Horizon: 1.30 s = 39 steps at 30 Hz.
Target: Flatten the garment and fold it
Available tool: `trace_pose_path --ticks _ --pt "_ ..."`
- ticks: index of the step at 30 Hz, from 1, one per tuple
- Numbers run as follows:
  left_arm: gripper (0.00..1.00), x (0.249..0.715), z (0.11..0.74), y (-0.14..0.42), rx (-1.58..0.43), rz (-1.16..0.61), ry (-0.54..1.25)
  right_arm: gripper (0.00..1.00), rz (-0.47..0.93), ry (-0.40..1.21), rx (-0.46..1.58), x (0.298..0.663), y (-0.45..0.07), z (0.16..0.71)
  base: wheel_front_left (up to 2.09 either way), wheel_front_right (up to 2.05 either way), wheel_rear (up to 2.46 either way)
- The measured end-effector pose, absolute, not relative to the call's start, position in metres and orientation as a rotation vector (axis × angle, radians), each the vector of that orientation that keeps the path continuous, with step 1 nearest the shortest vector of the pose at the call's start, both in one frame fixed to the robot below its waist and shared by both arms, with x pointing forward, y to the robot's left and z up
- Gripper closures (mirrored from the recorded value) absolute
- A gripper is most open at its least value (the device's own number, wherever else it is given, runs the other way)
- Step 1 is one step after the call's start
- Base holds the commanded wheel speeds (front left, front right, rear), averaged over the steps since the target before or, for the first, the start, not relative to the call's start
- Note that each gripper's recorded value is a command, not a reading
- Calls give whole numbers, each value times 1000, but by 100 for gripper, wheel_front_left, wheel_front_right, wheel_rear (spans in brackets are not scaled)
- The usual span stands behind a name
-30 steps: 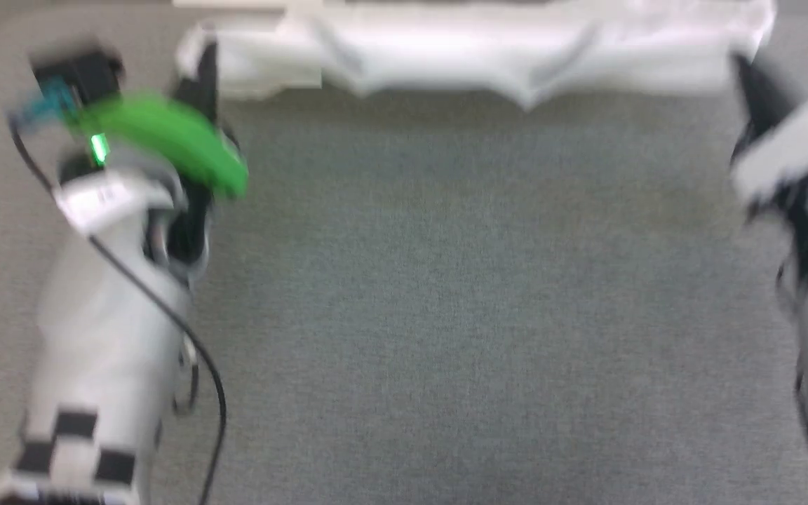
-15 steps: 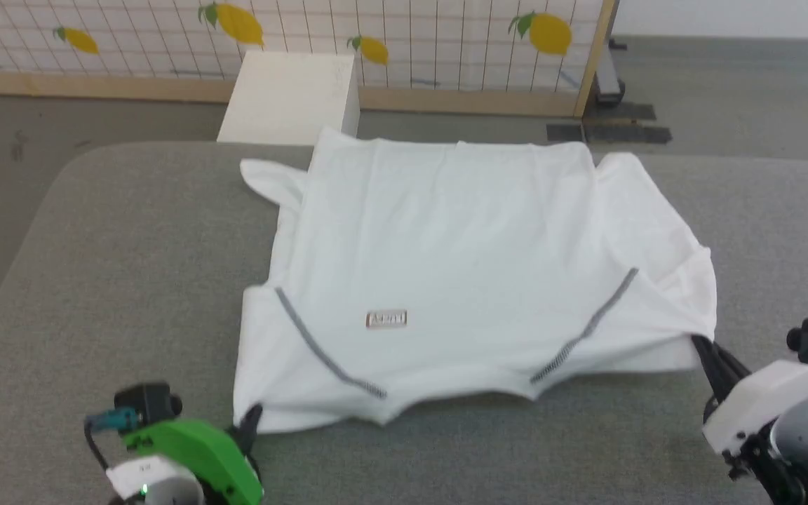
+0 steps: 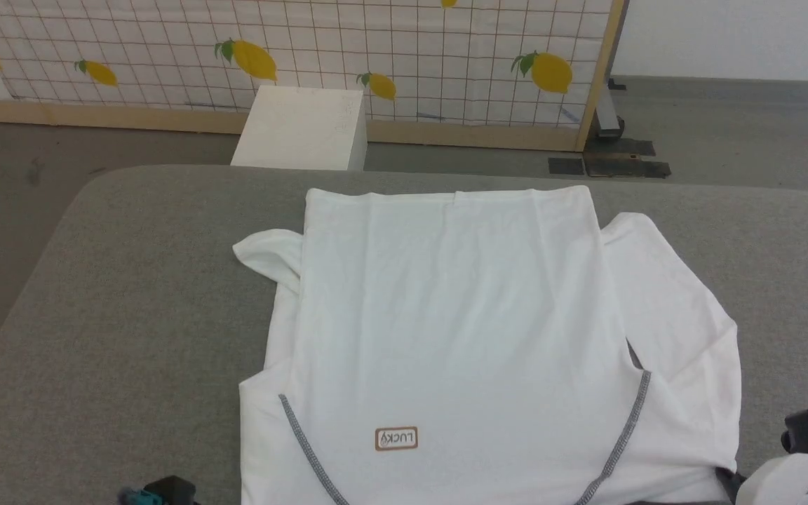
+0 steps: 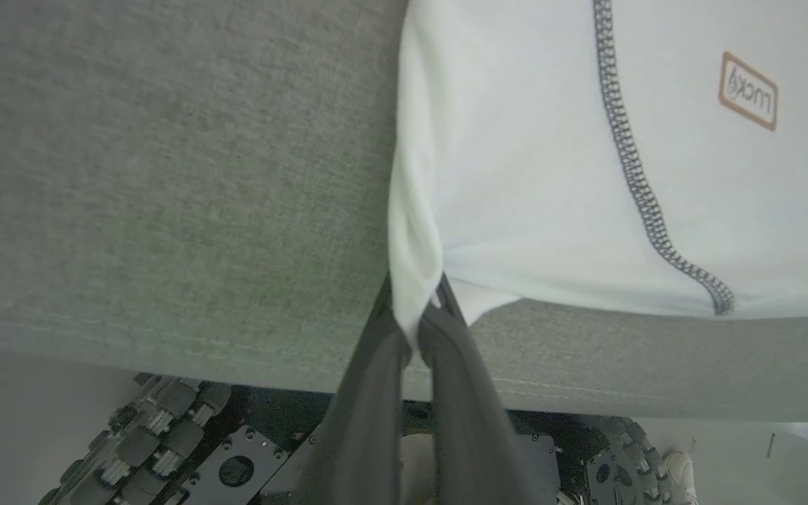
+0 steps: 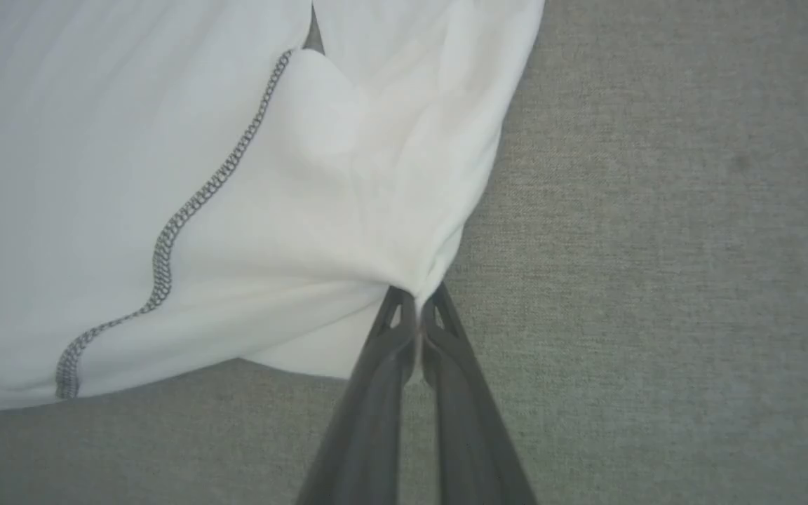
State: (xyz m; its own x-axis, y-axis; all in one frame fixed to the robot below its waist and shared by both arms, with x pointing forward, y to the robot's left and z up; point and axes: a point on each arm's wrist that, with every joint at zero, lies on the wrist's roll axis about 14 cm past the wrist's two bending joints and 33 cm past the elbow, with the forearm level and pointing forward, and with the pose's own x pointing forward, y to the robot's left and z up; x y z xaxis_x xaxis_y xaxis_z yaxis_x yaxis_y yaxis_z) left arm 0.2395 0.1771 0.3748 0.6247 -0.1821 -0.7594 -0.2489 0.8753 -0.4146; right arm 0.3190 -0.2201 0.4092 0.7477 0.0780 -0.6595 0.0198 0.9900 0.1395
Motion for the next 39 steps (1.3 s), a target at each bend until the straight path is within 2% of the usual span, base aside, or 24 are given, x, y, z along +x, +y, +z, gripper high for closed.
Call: trace_pose_path --ticks 7,20,24,25,26,39 --pt "100 230 363 179 -500 61 979 100 25 840 125 300 -216 387 0 0 0" --pt "100 239 361 181 -492 72 963 100 48 1043 117 275 -210 365 0 0 0" --pt "100 240 361 182 -493 73 962 100 47 1040 127 274 -210 369 0 0 0" --pt "57 241 362 182 -499 76 959 74 47 1032 127 274 -210 369 0 0 0" --pt "0 242 363 183 -500 76 953 0 48 1030 129 274 -209 370 0 0 0" --pt "0 269 428 216 -454 87 805 0 2 790 165 302 -233 435 0 0 0"
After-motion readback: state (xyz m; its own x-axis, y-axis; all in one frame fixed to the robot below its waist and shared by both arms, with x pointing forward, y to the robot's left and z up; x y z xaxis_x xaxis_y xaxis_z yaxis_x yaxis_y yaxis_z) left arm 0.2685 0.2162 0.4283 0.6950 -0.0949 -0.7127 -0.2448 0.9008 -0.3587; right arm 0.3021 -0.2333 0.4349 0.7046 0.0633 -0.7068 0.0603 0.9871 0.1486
